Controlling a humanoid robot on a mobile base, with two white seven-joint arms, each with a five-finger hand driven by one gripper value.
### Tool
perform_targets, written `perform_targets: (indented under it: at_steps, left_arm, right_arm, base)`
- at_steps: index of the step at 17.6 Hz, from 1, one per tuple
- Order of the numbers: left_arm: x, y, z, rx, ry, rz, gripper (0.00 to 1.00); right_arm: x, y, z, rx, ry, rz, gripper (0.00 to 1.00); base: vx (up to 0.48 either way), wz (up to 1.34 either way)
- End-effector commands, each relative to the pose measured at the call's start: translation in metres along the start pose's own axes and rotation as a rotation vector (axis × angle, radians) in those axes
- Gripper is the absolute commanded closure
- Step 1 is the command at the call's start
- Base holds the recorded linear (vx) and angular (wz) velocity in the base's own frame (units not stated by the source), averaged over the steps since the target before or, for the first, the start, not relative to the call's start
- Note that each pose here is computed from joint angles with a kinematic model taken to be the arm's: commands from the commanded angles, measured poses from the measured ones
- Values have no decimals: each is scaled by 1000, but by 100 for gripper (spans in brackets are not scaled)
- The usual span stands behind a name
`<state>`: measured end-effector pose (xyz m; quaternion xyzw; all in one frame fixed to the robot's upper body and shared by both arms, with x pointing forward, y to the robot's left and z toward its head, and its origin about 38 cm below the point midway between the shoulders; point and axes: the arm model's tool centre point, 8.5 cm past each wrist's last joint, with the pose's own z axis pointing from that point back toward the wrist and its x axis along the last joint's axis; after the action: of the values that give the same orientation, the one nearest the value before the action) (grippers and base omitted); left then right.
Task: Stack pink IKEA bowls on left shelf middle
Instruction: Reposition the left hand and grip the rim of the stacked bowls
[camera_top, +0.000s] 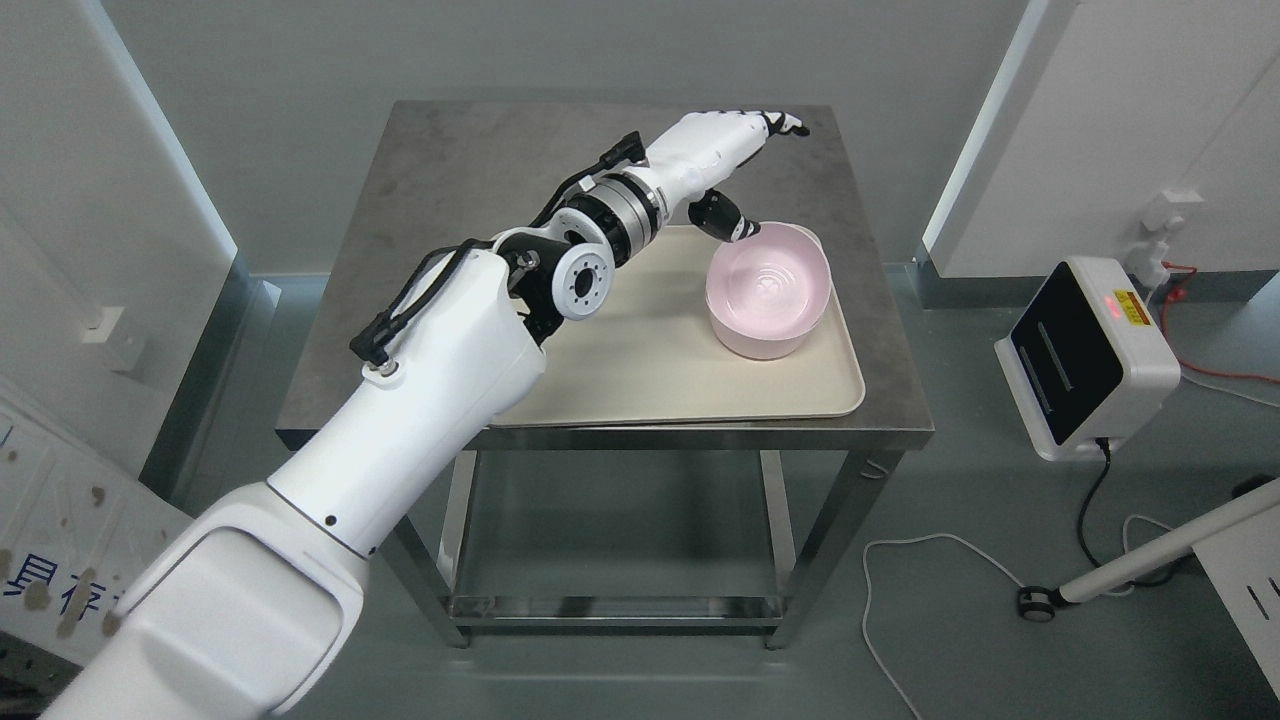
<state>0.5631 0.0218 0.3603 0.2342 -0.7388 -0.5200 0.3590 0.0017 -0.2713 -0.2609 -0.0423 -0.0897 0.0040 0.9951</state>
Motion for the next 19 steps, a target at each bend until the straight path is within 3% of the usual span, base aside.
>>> perform_targets:
  at_steps: [1, 2, 4, 7, 13, 19]
  left_arm:
    - [-4, 49, 41, 282, -132, 487, 0]
    - [13, 26, 56, 201, -215, 572, 0]
    - [34, -33, 72, -42, -283, 576, 0]
    - [28, -77, 76, -167, -182, 312, 0]
    - [4, -79, 62, -277, 10, -35, 1]
    - [6, -62, 38, -339, 92, -155, 13]
  right_arm:
    - [0, -11, 0, -17, 0, 1, 0]
    - [0, -11, 0, -17, 0, 3, 0]
    - [0, -11, 0, -17, 0, 3, 0]
    - [0, -11, 0, -17, 0, 3, 0]
    - [0, -11, 0, -17, 0, 3, 0]
    - [0, -11, 0, -17, 0, 3, 0]
  base:
    - [0, 0]
    - [0, 0]
    - [0, 0]
    - [0, 0]
    - [0, 0]
    - [0, 0]
